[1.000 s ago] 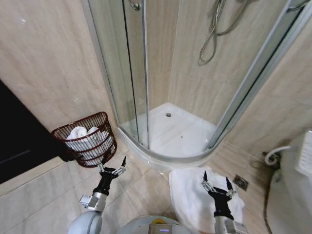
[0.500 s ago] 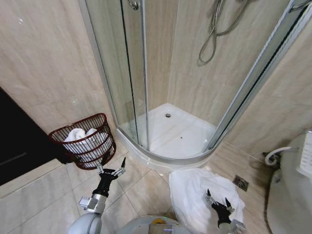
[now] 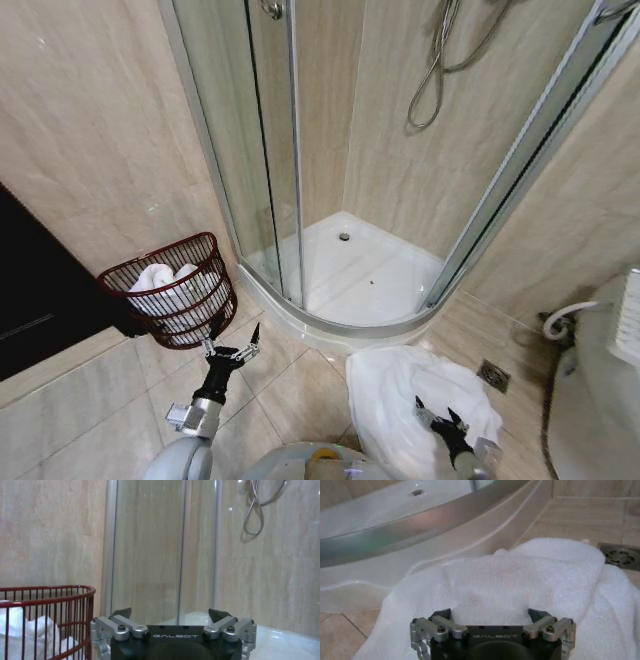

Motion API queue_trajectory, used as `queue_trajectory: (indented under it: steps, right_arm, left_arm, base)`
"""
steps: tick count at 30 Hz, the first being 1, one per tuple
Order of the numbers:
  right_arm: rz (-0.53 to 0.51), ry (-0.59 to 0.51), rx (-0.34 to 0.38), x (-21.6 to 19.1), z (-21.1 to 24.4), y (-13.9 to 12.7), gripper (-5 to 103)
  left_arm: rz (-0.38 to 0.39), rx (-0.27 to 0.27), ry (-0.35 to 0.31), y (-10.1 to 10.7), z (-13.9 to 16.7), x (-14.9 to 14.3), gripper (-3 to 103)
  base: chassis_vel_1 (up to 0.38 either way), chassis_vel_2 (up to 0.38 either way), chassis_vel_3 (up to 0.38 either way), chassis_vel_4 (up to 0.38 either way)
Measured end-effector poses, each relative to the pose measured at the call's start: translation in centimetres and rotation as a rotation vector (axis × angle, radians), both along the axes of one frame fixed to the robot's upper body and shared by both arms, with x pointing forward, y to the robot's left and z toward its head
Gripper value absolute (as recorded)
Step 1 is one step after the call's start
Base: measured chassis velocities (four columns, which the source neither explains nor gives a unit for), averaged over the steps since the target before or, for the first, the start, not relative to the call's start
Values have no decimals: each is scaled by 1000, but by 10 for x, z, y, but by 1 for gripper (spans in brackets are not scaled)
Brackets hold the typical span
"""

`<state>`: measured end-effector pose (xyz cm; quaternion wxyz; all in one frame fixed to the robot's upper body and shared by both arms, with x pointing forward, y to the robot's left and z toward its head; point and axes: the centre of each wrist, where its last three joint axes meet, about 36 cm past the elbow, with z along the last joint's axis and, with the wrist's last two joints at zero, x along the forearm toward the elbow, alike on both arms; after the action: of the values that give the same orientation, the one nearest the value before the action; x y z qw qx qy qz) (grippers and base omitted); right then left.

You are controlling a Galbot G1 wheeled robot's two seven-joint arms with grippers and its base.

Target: Discard the used towel into the hamper.

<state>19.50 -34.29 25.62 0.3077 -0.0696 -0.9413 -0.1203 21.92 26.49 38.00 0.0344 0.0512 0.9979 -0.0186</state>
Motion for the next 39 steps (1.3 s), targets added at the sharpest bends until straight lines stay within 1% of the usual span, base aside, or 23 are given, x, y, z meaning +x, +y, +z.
queue_trajectory:
  steps: [6, 10, 22, 23, 24, 27, 29, 31, 32, 36, 37, 39]
  right_arm:
    - [-3, 16, -4, 13, -9, -10, 100]
    - [3, 19, 8, 19, -15, -15, 100]
    - [12, 17, 29, 30, -27, -19, 101]
    - [10, 16, 30, 32, -28, -19, 99]
    - [10, 16, 30, 32, -28, -19, 99]
    - [6, 16, 28, 35, -30, -21, 84]
    - [4, 16, 27, 35, -30, -21, 84]
    - [0, 19, 24, 36, -32, -23, 73]
    - [0, 19, 24, 36, -32, -23, 73]
    - [-3, 20, 20, 37, -33, -26, 51]
    - [-3, 20, 20, 37, -33, -26, 51]
    - [-3, 17, 20, 39, -34, -26, 40]
  left_arm:
    - [8, -3, -6, -1, 2, 0, 100]
    - [11, -3, -6, -2, 2, 0, 100]
    - [9, -5, -11, -1, 3, 4, 100]
    - [8, -4, -12, -1, 4, 5, 100]
    - [8, -4, -12, -1, 4, 5, 100]
    - [5, -5, -10, 0, 3, 8, 100]
    - [3, -6, -9, -1, 3, 9, 100]
    - [-3, -8, -9, -1, 3, 12, 100]
    - [-3, -8, -9, -1, 3, 12, 100]
    - [-9, -12, -7, -2, 3, 15, 100]
    - [-9, -12, -7, -2, 3, 15, 100]
    - [-11, -13, -6, -2, 3, 16, 100]
  base:
    - [0, 0, 0, 0]
    - [0, 0, 0, 0]
    - [0, 0, 0, 0]
    - [0, 0, 0, 0]
    - [0, 0, 0, 0]
    - [0, 0, 0, 0]
    - [0, 0, 0, 0]
    - [0, 0, 0, 0]
    - [0, 0, 0, 0]
    - [0, 0, 0, 0]
    - [0, 0, 0, 0]
    - [0, 0, 0, 0]
